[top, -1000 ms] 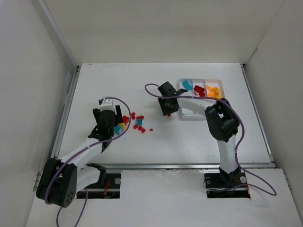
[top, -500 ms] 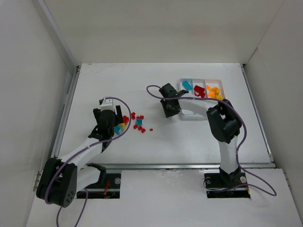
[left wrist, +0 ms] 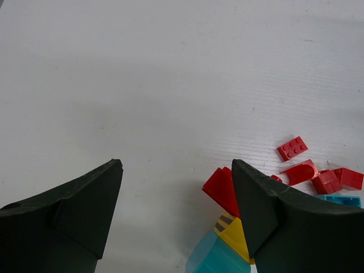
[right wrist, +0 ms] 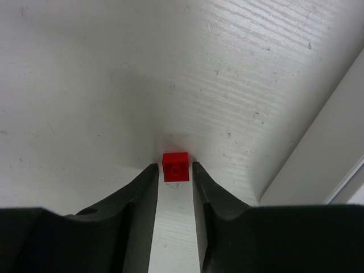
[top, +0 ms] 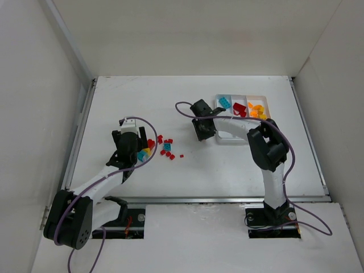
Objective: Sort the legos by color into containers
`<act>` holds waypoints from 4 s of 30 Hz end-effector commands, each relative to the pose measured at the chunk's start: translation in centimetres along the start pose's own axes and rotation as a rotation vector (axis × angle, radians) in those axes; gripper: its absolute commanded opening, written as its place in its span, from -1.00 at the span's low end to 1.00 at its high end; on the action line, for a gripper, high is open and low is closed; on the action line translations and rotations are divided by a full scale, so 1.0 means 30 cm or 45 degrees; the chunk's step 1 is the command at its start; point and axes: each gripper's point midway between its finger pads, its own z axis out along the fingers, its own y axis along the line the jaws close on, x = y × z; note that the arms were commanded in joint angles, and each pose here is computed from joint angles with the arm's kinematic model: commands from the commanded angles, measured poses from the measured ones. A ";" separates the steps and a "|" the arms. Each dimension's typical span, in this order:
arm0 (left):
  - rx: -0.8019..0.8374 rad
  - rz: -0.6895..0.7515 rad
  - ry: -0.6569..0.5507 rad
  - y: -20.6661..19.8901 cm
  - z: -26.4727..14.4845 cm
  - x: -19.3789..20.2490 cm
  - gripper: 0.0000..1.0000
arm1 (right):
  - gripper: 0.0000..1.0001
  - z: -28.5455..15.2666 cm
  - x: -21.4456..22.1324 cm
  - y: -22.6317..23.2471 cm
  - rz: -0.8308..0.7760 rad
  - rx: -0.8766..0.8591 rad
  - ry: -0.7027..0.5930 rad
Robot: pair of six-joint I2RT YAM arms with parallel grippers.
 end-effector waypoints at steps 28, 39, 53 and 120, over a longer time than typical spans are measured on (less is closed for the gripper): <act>0.011 -0.062 -0.074 0.003 -0.014 -0.036 0.50 | -0.93 -0.291 -0.204 -0.717 0.606 0.402 -0.331; 0.328 0.264 -0.081 -0.141 -0.020 -0.074 0.55 | -0.13 -0.213 -0.202 -0.717 0.622 0.299 -0.283; 1.593 1.382 -0.004 -0.516 -0.101 0.058 0.53 | 0.50 -0.264 -0.215 -0.678 0.464 0.195 -0.282; 0.480 0.121 -0.298 -0.105 -0.342 -0.298 -0.16 | -0.01 -0.102 0.076 0.448 0.104 -0.243 -0.086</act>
